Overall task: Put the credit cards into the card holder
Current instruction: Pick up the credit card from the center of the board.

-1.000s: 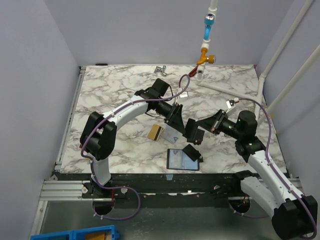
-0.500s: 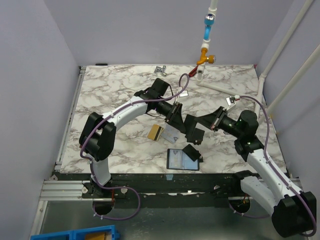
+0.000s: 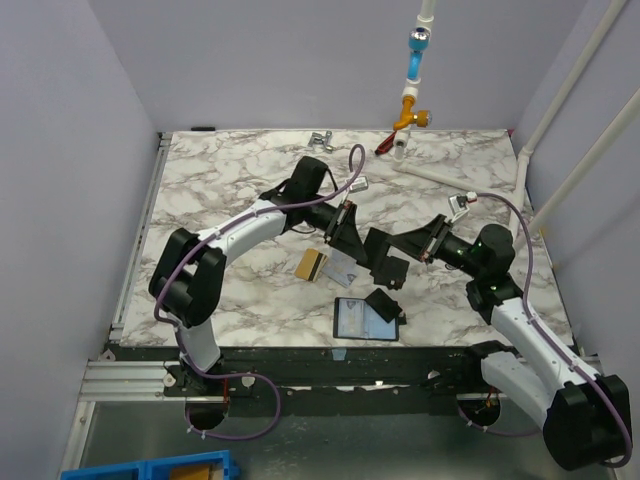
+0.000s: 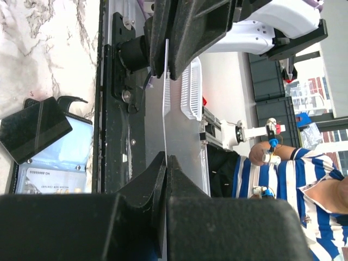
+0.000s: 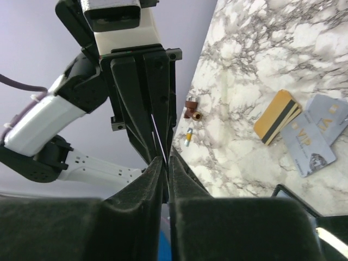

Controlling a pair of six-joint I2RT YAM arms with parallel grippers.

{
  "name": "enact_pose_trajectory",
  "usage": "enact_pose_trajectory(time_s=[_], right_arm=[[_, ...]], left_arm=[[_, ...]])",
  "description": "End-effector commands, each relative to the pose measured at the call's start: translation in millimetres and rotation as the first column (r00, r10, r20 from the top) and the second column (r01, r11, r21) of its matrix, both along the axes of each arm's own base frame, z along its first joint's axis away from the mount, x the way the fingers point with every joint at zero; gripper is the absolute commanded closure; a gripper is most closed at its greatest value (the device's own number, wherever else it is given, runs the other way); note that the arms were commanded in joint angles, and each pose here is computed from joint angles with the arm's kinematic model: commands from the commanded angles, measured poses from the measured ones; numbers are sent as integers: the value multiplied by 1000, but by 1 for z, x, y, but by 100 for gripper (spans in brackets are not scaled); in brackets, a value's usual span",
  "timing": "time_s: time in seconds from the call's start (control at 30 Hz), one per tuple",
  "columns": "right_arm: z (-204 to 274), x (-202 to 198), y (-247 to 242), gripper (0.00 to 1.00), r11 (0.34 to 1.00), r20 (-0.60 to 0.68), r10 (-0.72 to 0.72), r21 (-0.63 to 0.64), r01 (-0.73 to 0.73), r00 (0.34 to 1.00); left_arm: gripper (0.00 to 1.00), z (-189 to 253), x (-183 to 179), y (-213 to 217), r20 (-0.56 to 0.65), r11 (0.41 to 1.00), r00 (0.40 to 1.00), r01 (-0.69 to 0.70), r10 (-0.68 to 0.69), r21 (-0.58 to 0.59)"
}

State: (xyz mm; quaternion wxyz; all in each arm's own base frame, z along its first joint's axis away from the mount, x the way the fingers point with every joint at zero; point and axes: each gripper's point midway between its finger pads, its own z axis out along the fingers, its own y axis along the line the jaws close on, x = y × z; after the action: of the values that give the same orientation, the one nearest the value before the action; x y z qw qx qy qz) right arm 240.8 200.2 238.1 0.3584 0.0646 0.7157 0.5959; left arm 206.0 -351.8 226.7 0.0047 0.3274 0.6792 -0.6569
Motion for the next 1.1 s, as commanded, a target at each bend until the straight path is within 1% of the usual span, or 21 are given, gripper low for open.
enact_pose_trajectory(time_s=[0.0,0.07,0.13,0.3,0.43,0.57,0.83,1.07], right_arm=[[3,-10,6,83,996,14,71,44,-72,997],[5,-13,9,78,993,22,96,65,-97,995],[5,-14,10,76,990,22,110,83,-112,994],[20,-14,11,74,985,48,115,123,-121,992],[30,-14,13,72,980,71,142,129,-150,987],[31,-13,13,70,981,72,142,126,-150,987],[38,-9,16,69,982,81,129,129,-139,988],[38,-10,30,69,981,84,153,110,-161,985]], left_arm=[[100,35,-1,10,41,993,999,31,-26,-118],[100,39,-2,12,14,991,999,39,-38,-129],[100,43,-1,13,5,989,999,38,-38,-146],[100,52,1,14,-26,984,998,52,-57,-169],[100,53,3,12,-35,983,998,53,-60,-173],[100,52,4,12,-44,985,998,40,-48,-169],[100,41,8,9,-61,991,998,-10,2,-136],[100,38,11,9,-21,994,998,-53,51,-100]])
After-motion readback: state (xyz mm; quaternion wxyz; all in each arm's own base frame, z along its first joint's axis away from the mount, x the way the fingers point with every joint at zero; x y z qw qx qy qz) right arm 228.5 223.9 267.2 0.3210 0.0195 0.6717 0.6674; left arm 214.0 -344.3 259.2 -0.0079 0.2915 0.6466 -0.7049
